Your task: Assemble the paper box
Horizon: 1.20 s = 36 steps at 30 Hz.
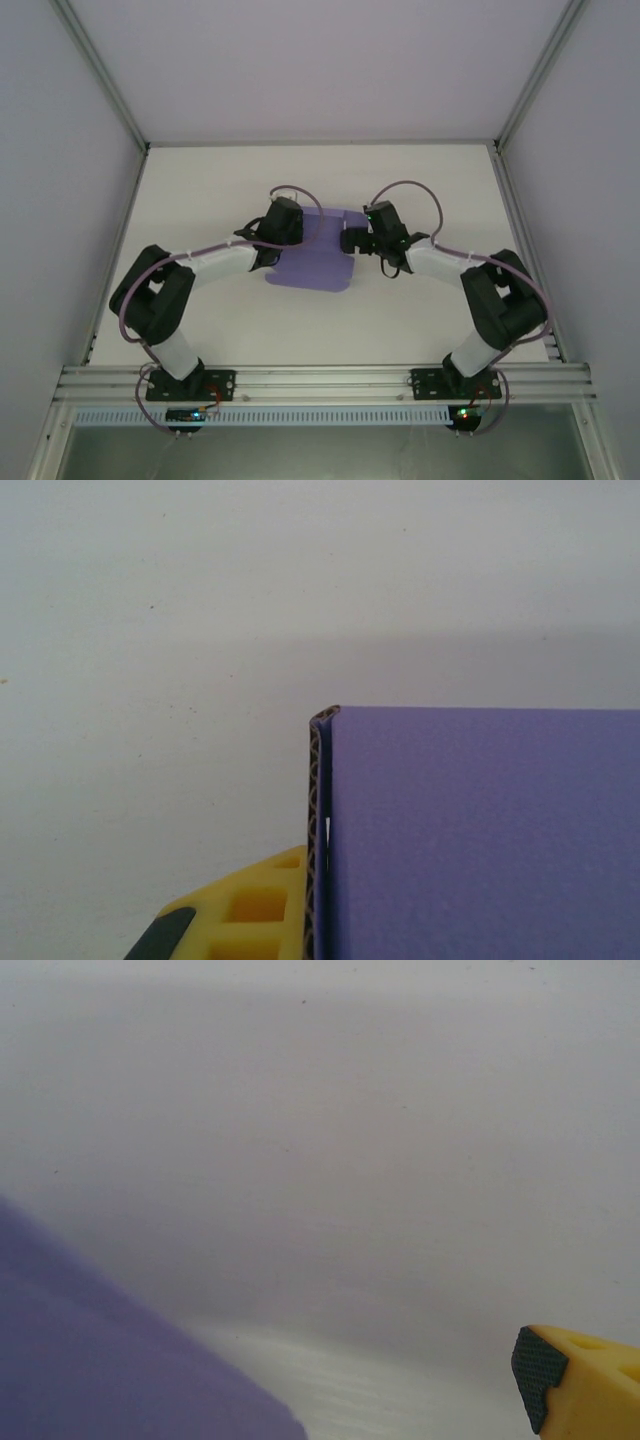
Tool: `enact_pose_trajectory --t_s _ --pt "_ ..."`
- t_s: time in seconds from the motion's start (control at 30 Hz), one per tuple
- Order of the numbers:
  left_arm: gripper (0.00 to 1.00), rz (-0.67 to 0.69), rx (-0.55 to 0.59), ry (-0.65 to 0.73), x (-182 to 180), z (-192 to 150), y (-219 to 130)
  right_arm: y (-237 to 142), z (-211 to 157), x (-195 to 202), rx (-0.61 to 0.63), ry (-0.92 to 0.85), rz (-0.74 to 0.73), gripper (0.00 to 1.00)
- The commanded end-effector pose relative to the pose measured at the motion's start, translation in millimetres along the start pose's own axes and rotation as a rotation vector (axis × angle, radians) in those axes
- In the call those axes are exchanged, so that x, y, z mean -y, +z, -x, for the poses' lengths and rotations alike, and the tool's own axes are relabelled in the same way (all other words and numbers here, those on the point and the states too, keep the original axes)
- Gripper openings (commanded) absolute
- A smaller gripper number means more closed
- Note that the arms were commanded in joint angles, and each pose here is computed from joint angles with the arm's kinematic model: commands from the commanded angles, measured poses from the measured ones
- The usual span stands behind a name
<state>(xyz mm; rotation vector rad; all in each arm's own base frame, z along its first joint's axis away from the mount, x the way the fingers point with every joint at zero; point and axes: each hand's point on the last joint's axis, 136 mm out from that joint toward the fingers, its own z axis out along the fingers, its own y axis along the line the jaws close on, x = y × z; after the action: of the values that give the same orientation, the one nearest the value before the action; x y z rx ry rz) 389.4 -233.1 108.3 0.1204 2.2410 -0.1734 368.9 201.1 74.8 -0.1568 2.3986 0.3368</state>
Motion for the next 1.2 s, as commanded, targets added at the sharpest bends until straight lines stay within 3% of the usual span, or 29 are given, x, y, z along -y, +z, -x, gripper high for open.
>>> enact_pose_trajectory --t_s 0.0,0.23,0.43,0.6,0.77,0.97,1.17 --pt "0.00 -0.044 0.016 -0.032 13.6 13.5 -1.0 6.0 22.0 -8.0 0.076 -0.043 -0.050 1.00" --pt "0.00 -0.040 0.003 -0.054 13.7 9.3 3.5 10.9 27.6 16.7 0.125 -0.004 -0.329 0.99" --pt "0.00 -0.030 -0.001 -0.056 12.5 8.7 4.1 10.0 15.9 11.9 0.099 -0.013 -0.348 0.99" --pt "0.00 -0.006 -0.003 -0.057 7.4 7.2 4.0 -12.8 20.5 2.1 0.114 -0.077 -0.255 0.99" --pt "0.00 -0.006 0.000 -0.056 4.7 9.4 0.3 -60.8 21.6 11.8 0.150 -0.160 -0.217 0.99" --pt "0.00 -0.031 0.012 -0.066 2.6 13.8 -6.7 -108.4 15.9 16.1 0.211 -0.223 -0.035 0.99" --pt "0.00 -0.073 0.023 -0.059 6.9 16.1 -13.1 -116.0 19.3 62.1 0.178 -0.069 0.064 0.97"
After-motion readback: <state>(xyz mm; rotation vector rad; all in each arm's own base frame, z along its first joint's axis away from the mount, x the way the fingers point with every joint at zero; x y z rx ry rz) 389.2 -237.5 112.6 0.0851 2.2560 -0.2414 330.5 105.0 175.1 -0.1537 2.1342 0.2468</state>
